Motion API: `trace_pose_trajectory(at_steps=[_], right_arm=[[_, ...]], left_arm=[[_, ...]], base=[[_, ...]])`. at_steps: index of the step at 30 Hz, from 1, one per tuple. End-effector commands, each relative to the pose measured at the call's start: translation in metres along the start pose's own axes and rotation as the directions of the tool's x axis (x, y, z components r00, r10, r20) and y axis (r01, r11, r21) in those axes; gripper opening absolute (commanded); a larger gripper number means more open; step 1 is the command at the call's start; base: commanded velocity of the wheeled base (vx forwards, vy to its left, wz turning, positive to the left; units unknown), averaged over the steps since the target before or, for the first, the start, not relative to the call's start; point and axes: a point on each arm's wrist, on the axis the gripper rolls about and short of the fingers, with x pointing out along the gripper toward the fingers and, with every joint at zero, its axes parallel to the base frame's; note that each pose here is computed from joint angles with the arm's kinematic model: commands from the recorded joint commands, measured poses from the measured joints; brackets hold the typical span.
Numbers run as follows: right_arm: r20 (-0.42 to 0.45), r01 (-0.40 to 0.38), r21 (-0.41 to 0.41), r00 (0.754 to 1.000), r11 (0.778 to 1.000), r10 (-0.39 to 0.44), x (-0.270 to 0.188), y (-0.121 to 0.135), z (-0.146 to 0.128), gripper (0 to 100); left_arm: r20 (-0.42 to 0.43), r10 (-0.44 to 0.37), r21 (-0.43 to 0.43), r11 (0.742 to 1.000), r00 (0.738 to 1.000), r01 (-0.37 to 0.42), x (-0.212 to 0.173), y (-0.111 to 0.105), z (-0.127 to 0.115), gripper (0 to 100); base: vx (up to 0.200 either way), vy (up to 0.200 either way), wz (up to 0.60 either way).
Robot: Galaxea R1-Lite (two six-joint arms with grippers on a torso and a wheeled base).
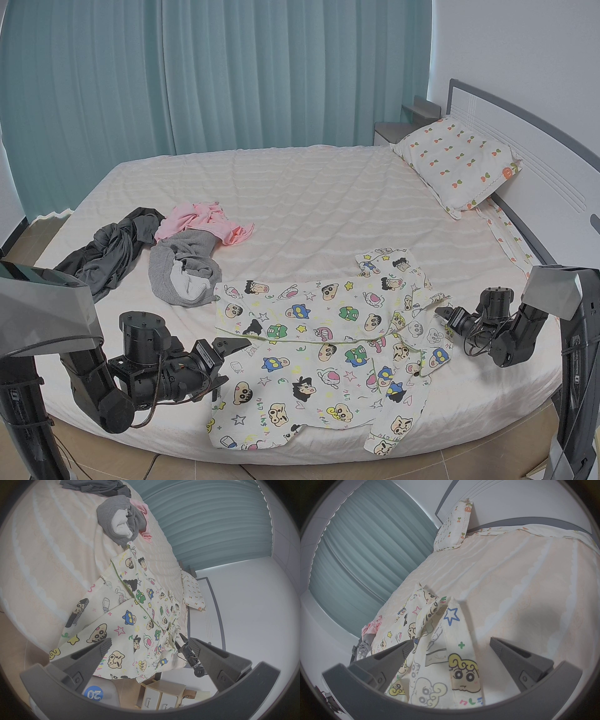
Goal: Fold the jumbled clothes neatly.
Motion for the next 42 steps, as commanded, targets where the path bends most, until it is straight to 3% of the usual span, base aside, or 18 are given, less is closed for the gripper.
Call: trace_pose_trajectory(at_steps=[1,3,4,14,23,29,42], right_arm=[[-0.005,-0.003,-0.001,1.0,1.0,0.003,0.006,-0.002,-0.004,100],[-0.004,-0.004,0.0,1.0,1.0,0.004,0.007,-0.002,-0.003,100],[-0.003,-0.005,0.0,1.0,1.0,0.005,0.007,-0.002,-0.003,0],[0.012,0.011,0.013,1.0,1.0,-0.011,0.002,-0.004,0.001,0],[0.072,0.032,0.082,0.997,0.996,-0.038,-0.007,-0.007,0.018,0],[0.162,0.105,0.1,0.979,0.989,-0.121,-0.009,-0.015,0.032,0],[0.196,0.149,0.135,0.965,0.98,-0.174,-0.008,-0.035,0.052,0]], left_arm=[[-0.003,0.004,-0.001,1.0,1.0,-0.004,0.001,0.001,-0.001,100],[-0.003,0.004,-0.001,1.0,1.0,-0.004,0.001,0.001,-0.001,100],[-0.003,0.004,-0.001,1.0,1.0,-0.004,0.001,0.001,-0.001,100],[-0.003,0.004,-0.001,1.0,1.0,-0.004,0.001,0.001,-0.001,100],[-0.003,0.004,-0.001,1.0,1.0,-0.004,0.001,0.001,-0.001,100],[-0.001,0.004,-0.001,1.0,1.0,-0.004,0.002,0.001,-0.001,100],[-0.001,0.004,-0.001,1.0,1.0,-0.004,0.002,0.001,0.0,100]], base=[[0.0,0.0,0.0],[0.0,0.0,0.0],[0.0,0.0,0.0],[0.0,0.0,0.0],[0.0,0.0,0.0],[0.0,0.0,0.0],[0.0,0.0,0.0]])
